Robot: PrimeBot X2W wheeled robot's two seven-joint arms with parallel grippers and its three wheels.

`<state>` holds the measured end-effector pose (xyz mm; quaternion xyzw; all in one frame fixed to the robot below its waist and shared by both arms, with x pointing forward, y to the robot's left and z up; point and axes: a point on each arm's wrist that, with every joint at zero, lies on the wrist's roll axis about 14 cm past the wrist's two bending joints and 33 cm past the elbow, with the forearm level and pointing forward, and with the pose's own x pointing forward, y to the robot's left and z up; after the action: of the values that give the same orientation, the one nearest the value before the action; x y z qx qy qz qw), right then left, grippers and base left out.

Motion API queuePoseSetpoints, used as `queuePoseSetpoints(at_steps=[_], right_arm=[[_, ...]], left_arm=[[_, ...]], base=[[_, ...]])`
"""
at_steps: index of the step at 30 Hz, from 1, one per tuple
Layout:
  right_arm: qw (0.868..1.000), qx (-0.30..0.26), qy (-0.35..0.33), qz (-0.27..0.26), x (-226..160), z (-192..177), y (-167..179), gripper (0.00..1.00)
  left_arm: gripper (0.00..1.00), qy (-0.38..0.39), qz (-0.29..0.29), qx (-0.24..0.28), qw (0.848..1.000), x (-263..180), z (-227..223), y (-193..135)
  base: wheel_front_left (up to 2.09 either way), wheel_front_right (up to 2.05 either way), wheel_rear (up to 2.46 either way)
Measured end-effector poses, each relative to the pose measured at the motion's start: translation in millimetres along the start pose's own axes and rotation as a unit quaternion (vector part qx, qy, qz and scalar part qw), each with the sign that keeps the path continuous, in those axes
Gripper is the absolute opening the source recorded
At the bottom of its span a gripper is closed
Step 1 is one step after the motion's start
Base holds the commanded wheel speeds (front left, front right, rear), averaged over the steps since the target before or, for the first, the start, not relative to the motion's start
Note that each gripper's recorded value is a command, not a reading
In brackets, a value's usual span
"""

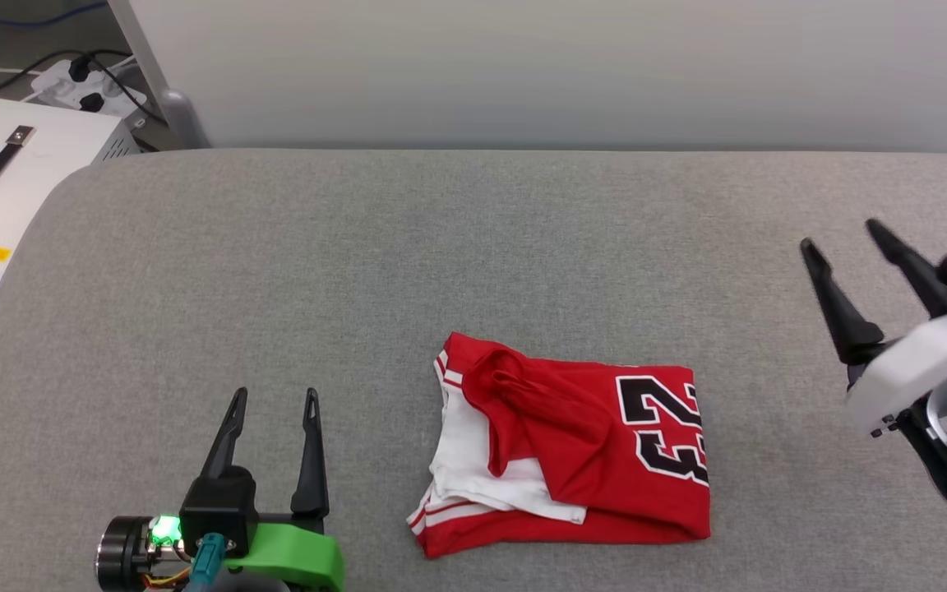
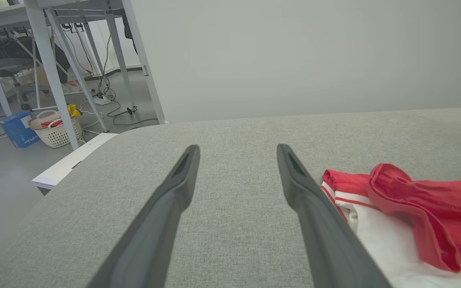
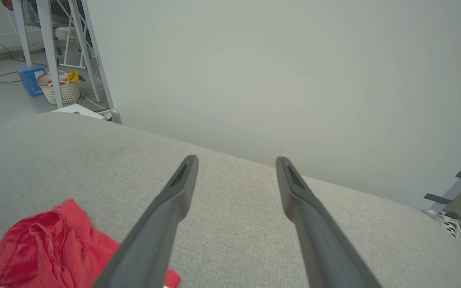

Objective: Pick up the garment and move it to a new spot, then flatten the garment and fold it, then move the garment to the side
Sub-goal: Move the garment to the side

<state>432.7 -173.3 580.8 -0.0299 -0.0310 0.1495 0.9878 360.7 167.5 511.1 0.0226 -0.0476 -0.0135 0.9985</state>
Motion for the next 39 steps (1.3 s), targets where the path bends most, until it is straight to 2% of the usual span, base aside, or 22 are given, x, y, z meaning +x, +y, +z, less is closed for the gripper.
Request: queuePoseSetpoints(at_steps=[2,5,8,11,17,24,28,30,32,33,35,39], right_arm=[[0.996,0.023,0.077,0.024,4,-22,6,1.00],[0.979,0.064,0.187,0.055,0,-55,15,1.00],[0.954,0.099,0.274,0.076,-11,-85,22,1.00],[0.923,0.143,0.345,0.097,-21,-112,35,1.00],[0.876,0.187,0.425,0.129,-35,-150,60,1.00],[0.836,0.220,0.477,0.159,-43,-185,94,1.00],[0.823,0.216,0.494,0.179,-44,-196,109,1.00],[0.822,0.216,0.494,0.183,-43,-200,114,1.00],[0.828,0.205,0.486,0.191,-40,-202,120,1.00],[0.831,0.200,0.481,0.194,-39,-202,121,0.46],[0.840,0.197,0.467,0.196,-34,-200,123,0.00],[0.863,0.188,0.427,0.196,-21,-190,123,0.00]], left_arm=[[1.00,0.003,-0.002,-0.001,1.000,0,-2,0],[1.00,0.004,0.001,-0.001,1.000,3,-3,1],[1.00,0.004,0.003,-0.001,1.000,7,-4,2],[1.00,0.005,0.005,-0.002,1.000,10,-5,3],[1.00,0.006,0.010,-0.003,1.000,17,-6,5],[1.00,0.012,0.015,-0.002,1.000,25,-12,9],[1.00,0.017,0.016,0.004,1.000,28,-16,10],[1.00,0.019,0.018,0.005,1.000,29,-17,11],[1.00,0.022,0.020,0.004,1.000,29,-19,12],[1.00,0.022,0.020,0.004,1.000,29,-19,12],[1.00,0.020,0.021,0.004,1.000,29,-18,13],[1.00,0.017,0.022,0.003,1.000,28,-15,13]], base=[[0.00,0.00,0.00],[0.00,0.00,0.00],[0.00,0.00,0.00],[0.00,0.00,0.00],[0.00,0.00,0.00],[0.00,0.00,0.00],[0.00,0.00,0.00],[0.00,0.00,0.00],[0.00,0.00,0.00],[0.00,0.00,0.00],[0.00,0.00,0.00],[0.00,0.00,0.00]])
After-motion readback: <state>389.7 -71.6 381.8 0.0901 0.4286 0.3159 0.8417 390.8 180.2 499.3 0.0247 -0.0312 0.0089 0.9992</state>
